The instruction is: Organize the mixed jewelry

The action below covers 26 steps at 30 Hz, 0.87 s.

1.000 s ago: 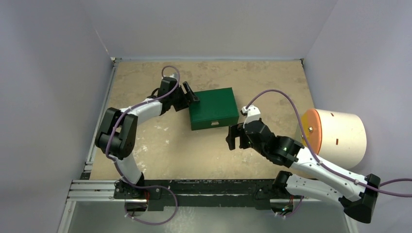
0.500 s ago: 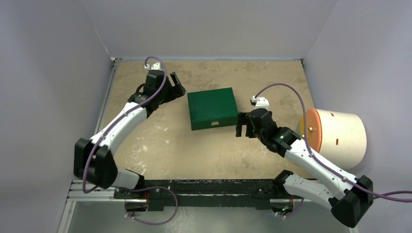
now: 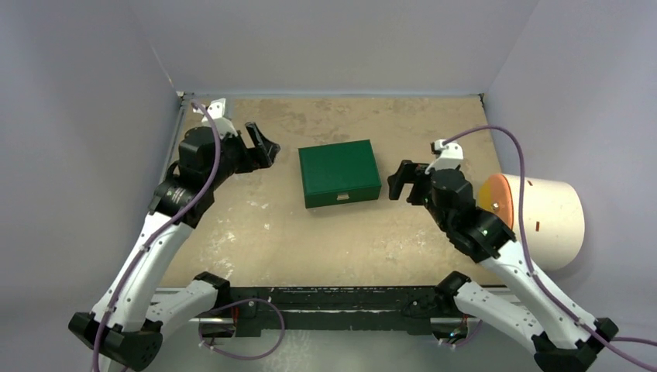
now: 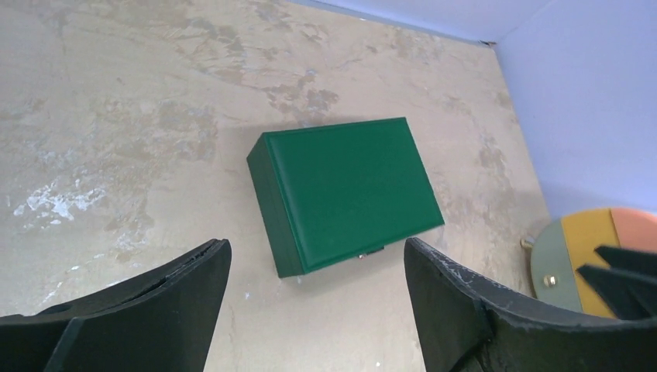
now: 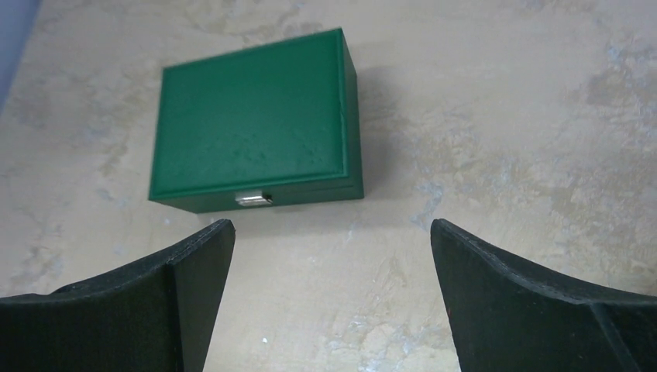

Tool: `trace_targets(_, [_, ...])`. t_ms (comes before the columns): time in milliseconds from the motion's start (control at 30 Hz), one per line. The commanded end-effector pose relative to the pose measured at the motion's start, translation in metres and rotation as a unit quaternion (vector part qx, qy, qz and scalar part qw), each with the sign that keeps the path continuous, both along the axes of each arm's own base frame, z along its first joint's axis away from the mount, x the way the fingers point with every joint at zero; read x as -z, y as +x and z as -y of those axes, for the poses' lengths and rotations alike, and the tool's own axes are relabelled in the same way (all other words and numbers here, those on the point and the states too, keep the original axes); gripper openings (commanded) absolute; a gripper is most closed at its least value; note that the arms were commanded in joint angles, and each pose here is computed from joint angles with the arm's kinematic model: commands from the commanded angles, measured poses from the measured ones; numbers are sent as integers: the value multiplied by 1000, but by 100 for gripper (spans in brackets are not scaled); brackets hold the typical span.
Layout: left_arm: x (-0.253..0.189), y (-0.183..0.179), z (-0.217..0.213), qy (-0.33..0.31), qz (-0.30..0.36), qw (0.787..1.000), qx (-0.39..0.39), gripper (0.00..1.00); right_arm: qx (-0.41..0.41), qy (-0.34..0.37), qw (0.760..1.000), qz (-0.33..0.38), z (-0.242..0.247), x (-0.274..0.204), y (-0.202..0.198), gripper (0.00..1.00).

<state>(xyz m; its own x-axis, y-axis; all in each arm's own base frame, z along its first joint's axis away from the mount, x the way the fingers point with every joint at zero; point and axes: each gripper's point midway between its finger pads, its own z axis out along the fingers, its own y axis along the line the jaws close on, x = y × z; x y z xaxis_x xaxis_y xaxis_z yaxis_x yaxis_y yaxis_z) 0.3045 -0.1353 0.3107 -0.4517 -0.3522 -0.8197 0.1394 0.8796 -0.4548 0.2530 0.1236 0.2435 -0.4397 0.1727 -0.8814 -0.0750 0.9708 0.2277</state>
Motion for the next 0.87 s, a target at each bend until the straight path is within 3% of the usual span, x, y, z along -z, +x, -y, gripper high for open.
trace_targets(0, [0, -25, 8, 21, 18, 997, 70, 82, -7, 18, 998, 57, 6, -26, -4, 99])
trace_targets(533, [48, -52, 73, 76, 9, 983, 167, 82, -2, -6, 1000, 17, 15, 6, -14, 99])
trace_targets(733, [58, -58, 67, 80, 16, 983, 165, 82, -37, -19, 998, 41, 10, -5, -15, 99])
trace_targets(833, [59, -58, 62, 82, 17, 985, 153, 82, -7, -9, 998, 56, 16, -13, -9, 99])
